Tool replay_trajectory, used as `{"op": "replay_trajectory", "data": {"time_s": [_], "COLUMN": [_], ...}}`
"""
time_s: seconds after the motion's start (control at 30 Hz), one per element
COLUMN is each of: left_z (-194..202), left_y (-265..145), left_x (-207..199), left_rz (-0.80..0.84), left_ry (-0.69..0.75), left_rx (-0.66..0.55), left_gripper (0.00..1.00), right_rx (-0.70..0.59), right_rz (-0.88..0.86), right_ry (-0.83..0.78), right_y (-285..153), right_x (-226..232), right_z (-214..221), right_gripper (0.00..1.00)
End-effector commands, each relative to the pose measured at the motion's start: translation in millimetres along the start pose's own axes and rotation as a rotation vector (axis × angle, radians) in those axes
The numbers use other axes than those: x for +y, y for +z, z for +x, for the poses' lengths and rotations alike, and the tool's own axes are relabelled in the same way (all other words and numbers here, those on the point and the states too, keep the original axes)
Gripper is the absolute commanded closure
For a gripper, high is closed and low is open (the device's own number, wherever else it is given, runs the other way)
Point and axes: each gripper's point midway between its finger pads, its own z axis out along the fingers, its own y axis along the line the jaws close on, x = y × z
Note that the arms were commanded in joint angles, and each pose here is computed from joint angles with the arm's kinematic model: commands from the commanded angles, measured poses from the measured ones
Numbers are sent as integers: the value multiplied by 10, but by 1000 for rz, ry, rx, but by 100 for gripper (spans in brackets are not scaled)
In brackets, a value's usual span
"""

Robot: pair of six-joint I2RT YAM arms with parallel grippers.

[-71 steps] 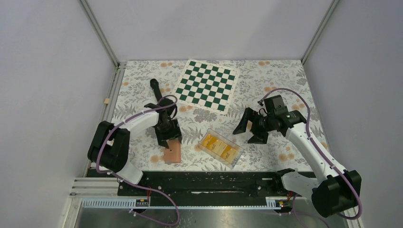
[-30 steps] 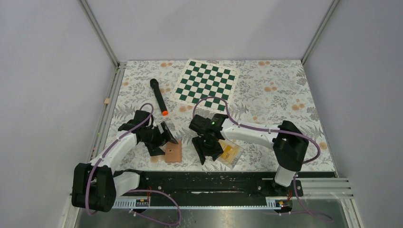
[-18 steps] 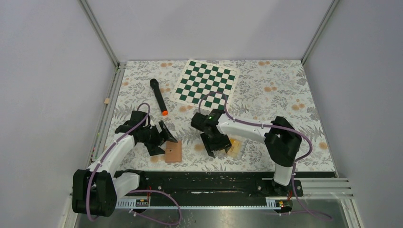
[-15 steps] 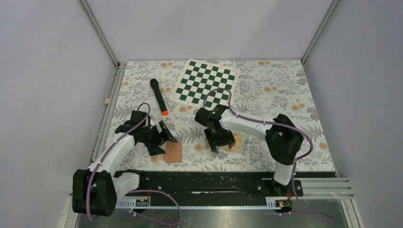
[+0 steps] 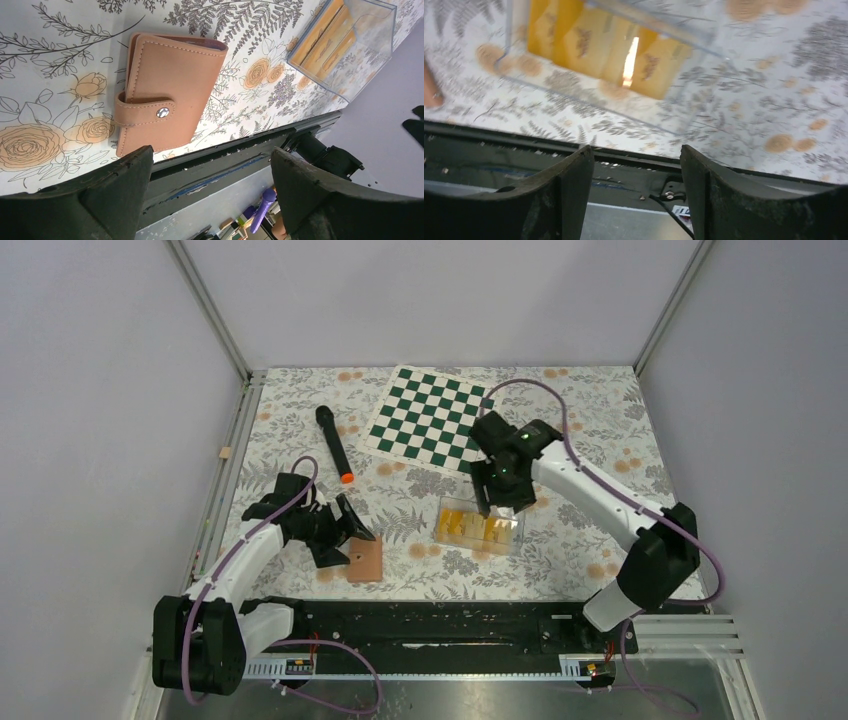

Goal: Put the credit cards into the card holder
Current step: Move the storage box to the center of the board.

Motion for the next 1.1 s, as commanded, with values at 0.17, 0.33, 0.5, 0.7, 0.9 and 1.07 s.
{"op": "replay_trajectory", "data": {"time_s": [0.17,0.33,0.5,0.7,0.9,1.07], "left_z": [1,12,10,24,26,29], "left_y": [33,48,48,62,66,73], "left_x": [-41,-38,-45,-39,-36,-30], "left_rz": [41,44,47,46,45,41], "left_ry": [23,21,23,20,19,18], "left_rx": [20,31,32,45,49,52], "left_gripper": [14,14,14,14,14,14], "right_rx": [169,257,316,312,312,294], "right_rz": [188,95,28,44,45,48], "right_ry": [163,176,202,210,205,208], "right_y": [184,394,602,682,736,738], "right_x": [-948,-832,-693,-699,-679,-687], "right_z": [219,313,345,253,120,-68], "right_gripper": [31,33,54,72,86,96]}}
